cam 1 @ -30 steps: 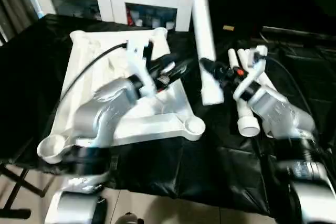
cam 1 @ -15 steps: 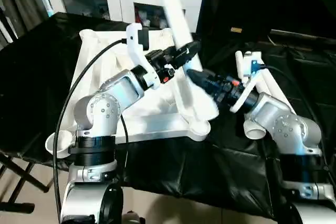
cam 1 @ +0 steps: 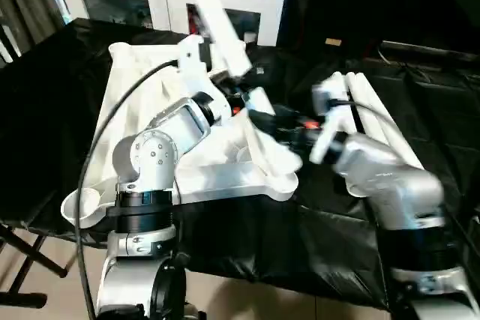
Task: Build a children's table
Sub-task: Pick table leg
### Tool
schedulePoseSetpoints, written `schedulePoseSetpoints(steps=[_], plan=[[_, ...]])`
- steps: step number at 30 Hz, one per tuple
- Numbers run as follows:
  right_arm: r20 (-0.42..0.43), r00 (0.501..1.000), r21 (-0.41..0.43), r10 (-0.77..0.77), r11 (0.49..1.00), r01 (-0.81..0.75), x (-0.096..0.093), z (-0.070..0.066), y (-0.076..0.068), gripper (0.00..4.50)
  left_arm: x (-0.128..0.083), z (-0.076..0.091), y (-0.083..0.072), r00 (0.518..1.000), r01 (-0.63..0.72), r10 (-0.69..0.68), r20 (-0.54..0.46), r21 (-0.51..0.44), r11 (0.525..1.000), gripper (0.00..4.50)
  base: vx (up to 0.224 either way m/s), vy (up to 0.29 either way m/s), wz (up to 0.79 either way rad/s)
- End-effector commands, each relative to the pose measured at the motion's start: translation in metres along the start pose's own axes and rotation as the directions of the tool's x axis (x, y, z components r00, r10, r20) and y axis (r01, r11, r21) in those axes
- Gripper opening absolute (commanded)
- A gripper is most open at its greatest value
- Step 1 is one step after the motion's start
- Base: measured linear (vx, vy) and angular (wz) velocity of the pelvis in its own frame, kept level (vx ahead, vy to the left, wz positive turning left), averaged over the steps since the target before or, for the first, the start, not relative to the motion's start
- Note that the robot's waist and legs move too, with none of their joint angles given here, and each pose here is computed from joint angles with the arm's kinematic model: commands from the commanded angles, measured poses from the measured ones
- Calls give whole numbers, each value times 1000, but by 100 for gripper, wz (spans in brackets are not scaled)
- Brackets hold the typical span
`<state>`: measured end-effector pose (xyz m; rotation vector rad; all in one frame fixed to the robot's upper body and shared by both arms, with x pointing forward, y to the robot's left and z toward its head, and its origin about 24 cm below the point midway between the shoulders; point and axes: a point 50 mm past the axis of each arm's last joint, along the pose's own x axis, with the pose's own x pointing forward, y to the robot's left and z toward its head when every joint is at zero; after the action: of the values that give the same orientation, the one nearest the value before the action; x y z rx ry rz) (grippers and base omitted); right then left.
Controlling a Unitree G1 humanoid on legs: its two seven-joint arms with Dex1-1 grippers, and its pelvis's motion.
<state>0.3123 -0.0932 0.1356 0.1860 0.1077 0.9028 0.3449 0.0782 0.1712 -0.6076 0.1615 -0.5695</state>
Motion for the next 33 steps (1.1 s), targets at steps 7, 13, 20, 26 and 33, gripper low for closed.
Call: schedulePoseSetpoints(steps=[7, 13, 20, 26, 33], plan=[[17, 996, -147, -87, 985, 89, 9, 4, 8, 184, 11, -6, -2, 988, -151, 150, 37, 7, 989, 196, 0, 0, 0], [22, 995, -176, -96, 980, 99, 11, 6, 11, 184, 10, -8, -4, 990, -134, 134, 51, 0, 991, 190, 0, 0, 0], [17, 996, -160, -93, 983, 95, 10, 5, 8, 254, 6, -2, -10, 997, -20, 12, 70, 118, 993, 188, 0, 0, 0], [0, 1000, -72, 20, 997, -20, -5, 10, 0, 300, -2, 3, -15, 985, 169, -174, 8, 199, 965, 188, 0, 0, 0], [-89, 969, 6, 231, 973, -231, -27, 13, -6, 345, -12, 7, -14, 929, 368, -353, -110, 190, 910, 188, 0, 0, 0]])
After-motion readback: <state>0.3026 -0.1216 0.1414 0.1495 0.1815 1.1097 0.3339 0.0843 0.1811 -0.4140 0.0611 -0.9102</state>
